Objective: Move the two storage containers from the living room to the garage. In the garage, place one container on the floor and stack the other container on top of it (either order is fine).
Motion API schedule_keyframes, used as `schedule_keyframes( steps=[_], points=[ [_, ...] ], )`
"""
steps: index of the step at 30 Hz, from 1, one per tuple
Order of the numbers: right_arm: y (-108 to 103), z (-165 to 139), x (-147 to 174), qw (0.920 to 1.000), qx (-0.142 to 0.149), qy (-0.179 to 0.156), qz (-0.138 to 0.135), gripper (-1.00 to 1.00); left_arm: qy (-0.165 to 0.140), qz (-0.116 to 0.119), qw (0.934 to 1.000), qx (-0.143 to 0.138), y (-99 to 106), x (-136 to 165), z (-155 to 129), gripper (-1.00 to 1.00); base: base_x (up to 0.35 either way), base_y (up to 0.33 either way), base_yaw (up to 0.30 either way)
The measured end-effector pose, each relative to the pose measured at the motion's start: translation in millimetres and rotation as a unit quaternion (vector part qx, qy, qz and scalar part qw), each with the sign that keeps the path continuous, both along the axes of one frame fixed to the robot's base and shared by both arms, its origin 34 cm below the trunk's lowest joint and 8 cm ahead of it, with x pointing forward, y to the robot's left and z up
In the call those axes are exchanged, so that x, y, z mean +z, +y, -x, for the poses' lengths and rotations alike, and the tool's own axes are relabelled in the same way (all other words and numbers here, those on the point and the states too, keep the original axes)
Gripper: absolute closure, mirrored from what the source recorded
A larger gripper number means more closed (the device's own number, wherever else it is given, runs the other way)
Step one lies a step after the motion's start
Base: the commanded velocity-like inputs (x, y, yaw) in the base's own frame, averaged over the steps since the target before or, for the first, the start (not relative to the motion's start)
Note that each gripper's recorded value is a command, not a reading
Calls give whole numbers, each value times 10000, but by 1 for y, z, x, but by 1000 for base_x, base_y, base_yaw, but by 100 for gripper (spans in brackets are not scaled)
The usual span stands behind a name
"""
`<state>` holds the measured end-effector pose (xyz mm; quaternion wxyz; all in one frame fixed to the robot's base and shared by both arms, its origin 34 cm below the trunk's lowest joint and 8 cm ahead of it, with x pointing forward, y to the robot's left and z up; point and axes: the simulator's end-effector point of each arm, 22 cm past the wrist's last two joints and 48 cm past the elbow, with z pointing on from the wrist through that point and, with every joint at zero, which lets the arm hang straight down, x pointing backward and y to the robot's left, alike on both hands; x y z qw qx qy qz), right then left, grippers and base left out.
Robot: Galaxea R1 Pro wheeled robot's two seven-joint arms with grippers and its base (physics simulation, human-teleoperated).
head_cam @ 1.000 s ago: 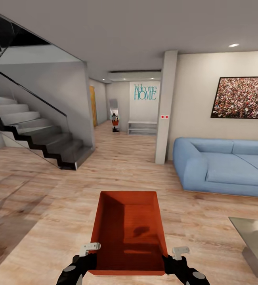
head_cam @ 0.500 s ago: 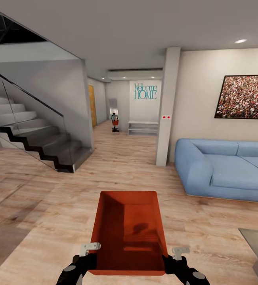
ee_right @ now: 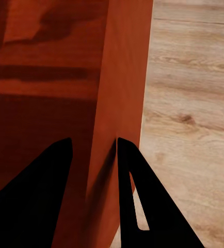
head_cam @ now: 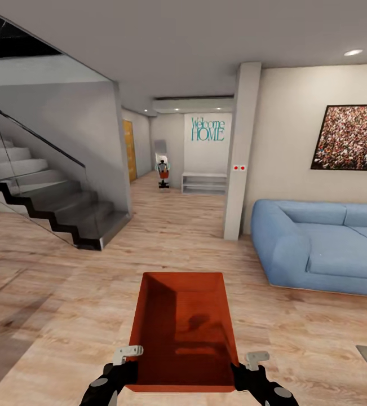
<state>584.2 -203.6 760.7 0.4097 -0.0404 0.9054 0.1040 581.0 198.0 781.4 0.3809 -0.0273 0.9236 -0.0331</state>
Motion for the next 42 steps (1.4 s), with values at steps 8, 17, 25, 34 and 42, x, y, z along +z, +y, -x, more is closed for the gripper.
schedule_keyframes(
  steps=[8,17,25,34,42],
  points=[
    [0,0,0,10000,-3,1,-1,100,0,-3,10000,-2,0,0,0,100,326,0,0],
    [0,0,0,10000,-3,0,-3,100,-1,-4,10000,-3,0,0,0,100,326,0,0],
    [0,0,0,10000,-4,-1,-1,100,-2,-4,10000,-3,0,0,0,100,326,0,0],
    [0,1,-1,10000,0,11,1,100,11,0,10000,0,0,-1,1,100,326,0,0],
    [0,1,-1,10000,2,13,3,100,14,4,10000,2,0,-1,1,100,326,0,0]
  ],
)
